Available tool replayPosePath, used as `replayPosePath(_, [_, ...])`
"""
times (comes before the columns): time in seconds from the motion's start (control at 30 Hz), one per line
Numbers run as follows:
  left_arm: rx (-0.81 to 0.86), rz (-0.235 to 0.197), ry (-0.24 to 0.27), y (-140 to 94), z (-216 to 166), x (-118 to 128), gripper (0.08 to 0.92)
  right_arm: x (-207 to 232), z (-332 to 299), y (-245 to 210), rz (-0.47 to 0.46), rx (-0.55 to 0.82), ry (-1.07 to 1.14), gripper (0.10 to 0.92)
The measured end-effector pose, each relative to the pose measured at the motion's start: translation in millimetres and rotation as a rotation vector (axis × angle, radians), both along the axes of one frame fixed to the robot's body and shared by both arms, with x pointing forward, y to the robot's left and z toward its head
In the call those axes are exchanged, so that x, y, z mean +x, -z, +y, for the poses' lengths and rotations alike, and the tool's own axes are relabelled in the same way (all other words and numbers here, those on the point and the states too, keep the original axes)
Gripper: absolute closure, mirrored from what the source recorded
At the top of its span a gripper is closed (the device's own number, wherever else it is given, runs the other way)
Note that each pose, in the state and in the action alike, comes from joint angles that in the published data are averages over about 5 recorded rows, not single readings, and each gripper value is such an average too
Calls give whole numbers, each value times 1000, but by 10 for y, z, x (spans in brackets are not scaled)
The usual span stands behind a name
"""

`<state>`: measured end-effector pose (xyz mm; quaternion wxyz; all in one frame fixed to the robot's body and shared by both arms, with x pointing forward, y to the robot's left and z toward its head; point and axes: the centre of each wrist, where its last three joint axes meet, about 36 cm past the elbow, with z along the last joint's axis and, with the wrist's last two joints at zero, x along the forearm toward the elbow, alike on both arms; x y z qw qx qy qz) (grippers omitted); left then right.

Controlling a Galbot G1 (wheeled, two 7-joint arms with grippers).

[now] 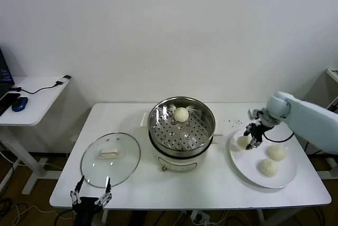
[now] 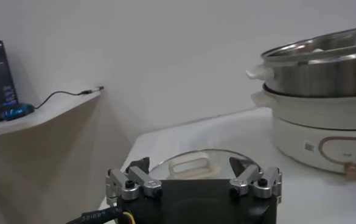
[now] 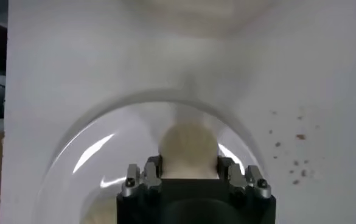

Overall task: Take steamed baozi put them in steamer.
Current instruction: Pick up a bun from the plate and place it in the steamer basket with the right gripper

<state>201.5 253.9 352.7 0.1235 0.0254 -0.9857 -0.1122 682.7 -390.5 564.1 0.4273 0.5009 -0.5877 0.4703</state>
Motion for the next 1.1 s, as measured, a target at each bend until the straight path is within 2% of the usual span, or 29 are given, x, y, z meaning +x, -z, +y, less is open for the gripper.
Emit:
replayPosePath(0.3, [-12, -20, 18, -33, -72, 42, 177, 272, 673, -1149, -68, 83, -59, 437])
replayPosePath(0.53, [-15, -23, 20, -17, -60, 15, 177, 368, 1538, -1575, -84, 115, -129, 437])
replayPosePath(0.73, [-19, -24, 11, -6, -37, 15, 177, 379, 2245, -1489, -66, 97, -180, 437])
replayPosePath(1.1, [-29, -21, 3, 33, -55, 46, 177, 317, 3098, -811, -19, 40, -238, 437])
